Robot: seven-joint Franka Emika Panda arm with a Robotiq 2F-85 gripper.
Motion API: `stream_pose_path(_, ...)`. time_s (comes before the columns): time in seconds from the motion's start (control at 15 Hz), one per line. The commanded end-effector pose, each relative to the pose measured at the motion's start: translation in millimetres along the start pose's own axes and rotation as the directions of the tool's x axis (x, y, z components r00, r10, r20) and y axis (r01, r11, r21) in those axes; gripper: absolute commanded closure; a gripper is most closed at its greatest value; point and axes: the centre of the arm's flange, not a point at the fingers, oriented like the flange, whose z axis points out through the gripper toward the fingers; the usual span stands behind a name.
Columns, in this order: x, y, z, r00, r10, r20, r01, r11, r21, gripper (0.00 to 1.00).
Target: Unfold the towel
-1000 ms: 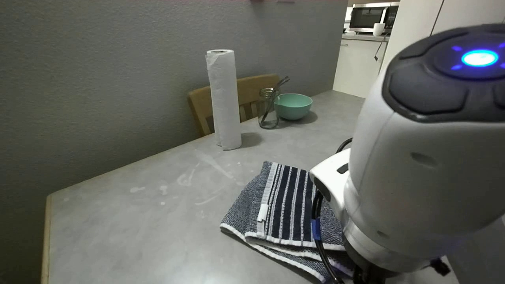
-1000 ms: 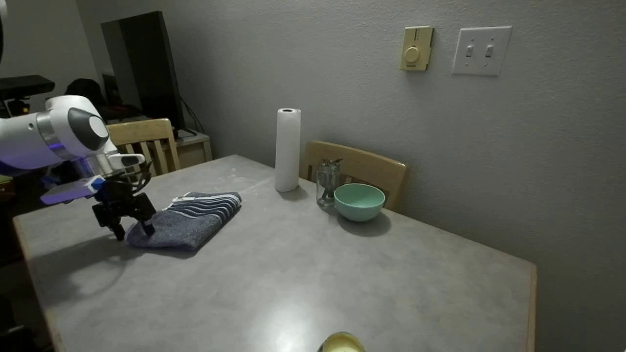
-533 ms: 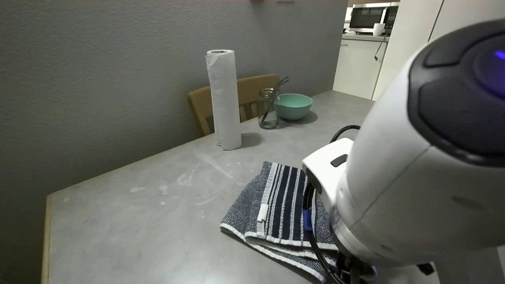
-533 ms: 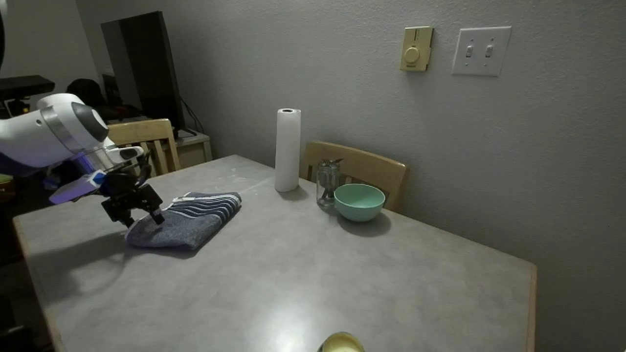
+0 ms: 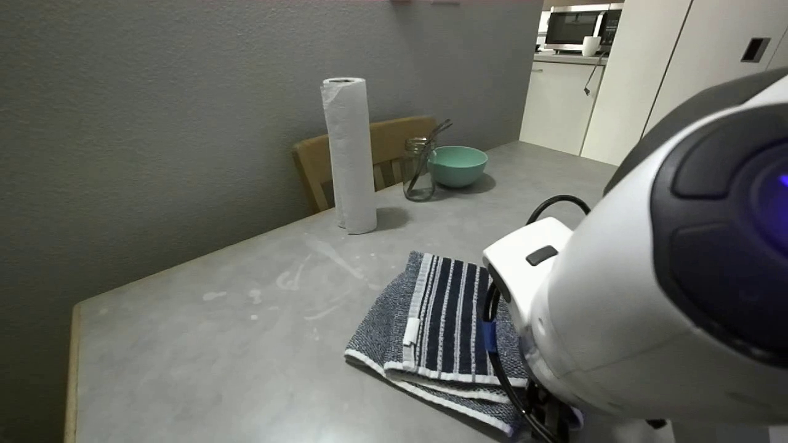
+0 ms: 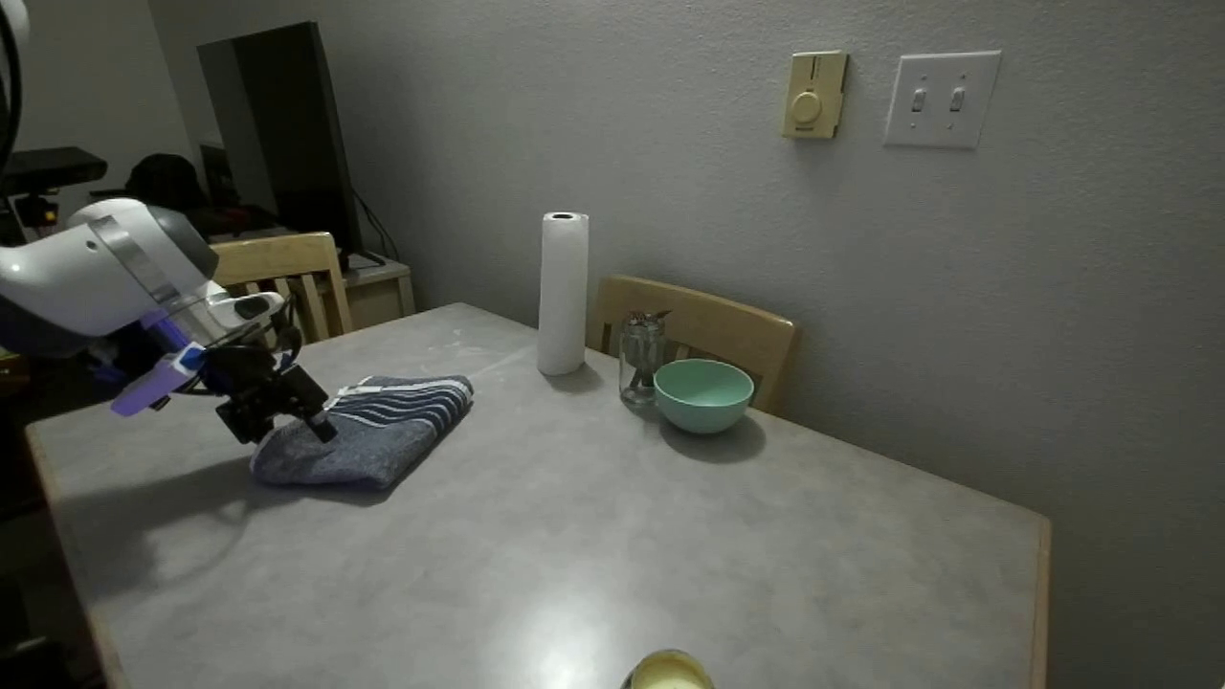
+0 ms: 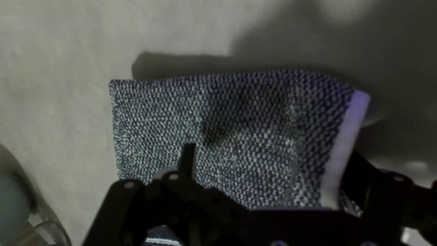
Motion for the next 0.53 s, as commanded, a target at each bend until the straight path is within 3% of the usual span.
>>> stream_pose_path(0.0, 2.4, -4.3, 10.9, 1.000, 0.013, 0.006, -0.012, 0.999, -0.035, 0.00)
stream_pose_path(0.07, 2.4, -4.8, 10.7, 1.000, 0.017, 0.009, -0.017, 0.999, -0.040, 0.00)
stream_pose_path(0.13, 2.6, -5.3, 10.4, 1.000, 0.023, 0.012, -0.022, 0.999, -0.044, 0.08)
stream_pose_path(0.2, 2.8, -5.9, 10.2, 0.999, 0.030, 0.014, -0.029, 0.998, -0.047, 0.26)
stream_pose_path(0.47, 3.4, -7.7, 8.9, 0.999, 0.050, 0.022, -0.048, 0.997, -0.056, 0.54)
